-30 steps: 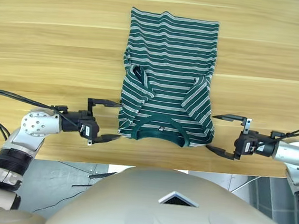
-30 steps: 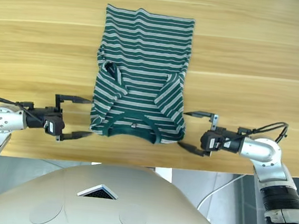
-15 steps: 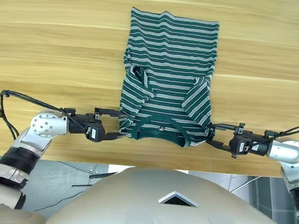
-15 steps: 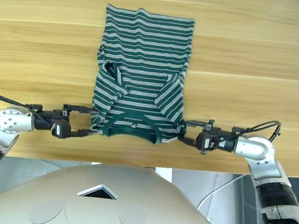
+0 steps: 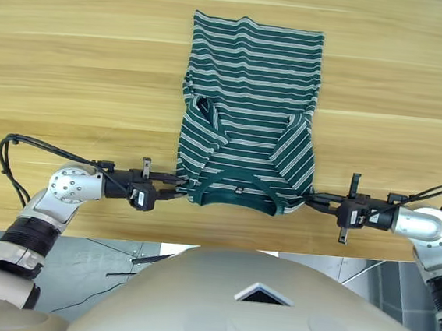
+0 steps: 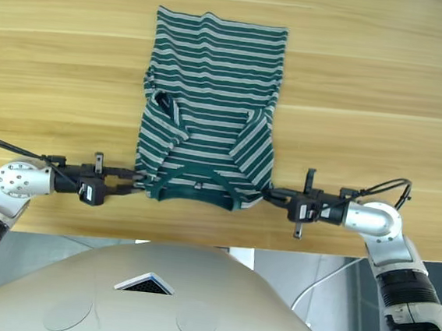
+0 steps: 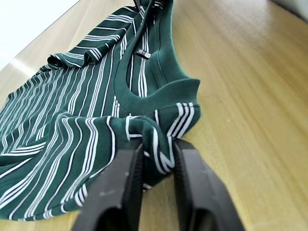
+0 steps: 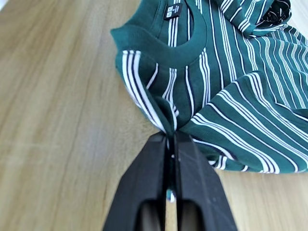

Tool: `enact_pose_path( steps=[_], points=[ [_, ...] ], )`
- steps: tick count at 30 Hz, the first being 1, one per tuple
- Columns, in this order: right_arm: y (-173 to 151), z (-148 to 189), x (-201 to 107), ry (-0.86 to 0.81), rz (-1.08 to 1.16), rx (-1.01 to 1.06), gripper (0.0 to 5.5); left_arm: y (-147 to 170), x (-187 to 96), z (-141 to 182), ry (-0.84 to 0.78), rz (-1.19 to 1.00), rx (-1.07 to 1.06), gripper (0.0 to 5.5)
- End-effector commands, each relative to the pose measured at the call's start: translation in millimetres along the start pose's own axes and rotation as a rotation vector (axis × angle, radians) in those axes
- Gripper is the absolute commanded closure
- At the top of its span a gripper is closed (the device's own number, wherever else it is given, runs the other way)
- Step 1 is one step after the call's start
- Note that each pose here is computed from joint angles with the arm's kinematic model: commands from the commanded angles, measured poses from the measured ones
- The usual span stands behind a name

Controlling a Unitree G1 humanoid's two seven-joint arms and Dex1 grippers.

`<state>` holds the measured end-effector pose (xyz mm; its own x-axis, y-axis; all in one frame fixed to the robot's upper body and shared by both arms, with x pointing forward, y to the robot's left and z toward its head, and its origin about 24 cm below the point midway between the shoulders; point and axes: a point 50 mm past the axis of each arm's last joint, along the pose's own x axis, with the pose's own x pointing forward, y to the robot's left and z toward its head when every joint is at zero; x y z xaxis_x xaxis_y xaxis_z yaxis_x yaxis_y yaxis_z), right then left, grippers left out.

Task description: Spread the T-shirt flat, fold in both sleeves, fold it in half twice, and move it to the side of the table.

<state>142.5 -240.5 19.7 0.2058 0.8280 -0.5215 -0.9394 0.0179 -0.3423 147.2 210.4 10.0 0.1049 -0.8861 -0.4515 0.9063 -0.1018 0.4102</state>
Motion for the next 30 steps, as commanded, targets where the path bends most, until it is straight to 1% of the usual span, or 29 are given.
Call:
enact_pose_path(
  steps=[1,3,13,16,20,24,30],
  points=[
    [-3.7,1.5,2.3,0.000,0.006,-0.016,5.47,1.1,0.7,-1.3,0.013,-0.022,0.003,5.15],
    [-4.6,3.1,2.0,-0.005,0.006,-0.021,5.47,2.5,0.2,-0.8,0.012,-0.019,0.008,5.41],
    [-10.6,22.0,-15.2,-0.049,-0.012,-0.088,5.47,14.8,-12.3,5.8,0.017,0.024,0.068,5.44],
    [-8.0,30.2,-21.5,-0.084,-0.008,-0.105,5.47,10.3,-19.6,12.0,0.009,0.021,0.075,5.44],
    [1.0,33.5,-26.5,-0.107,-0.002,-0.090,5.47,-3.6,-25.0,17.5,-0.006,0.002,0.058,5.44],
    [7.4,42.9,-32.2,-0.159,-0.025,-0.095,5.47,-10.8,-26.9,28.8,-0.062,-0.004,0.050,5.44],
    [9.4,54.7,-41.8,-0.212,-0.053,-0.114,5.47,-8.5,-32.7,58.6,-0.234,0.021,0.070,5.44]
  ],
)
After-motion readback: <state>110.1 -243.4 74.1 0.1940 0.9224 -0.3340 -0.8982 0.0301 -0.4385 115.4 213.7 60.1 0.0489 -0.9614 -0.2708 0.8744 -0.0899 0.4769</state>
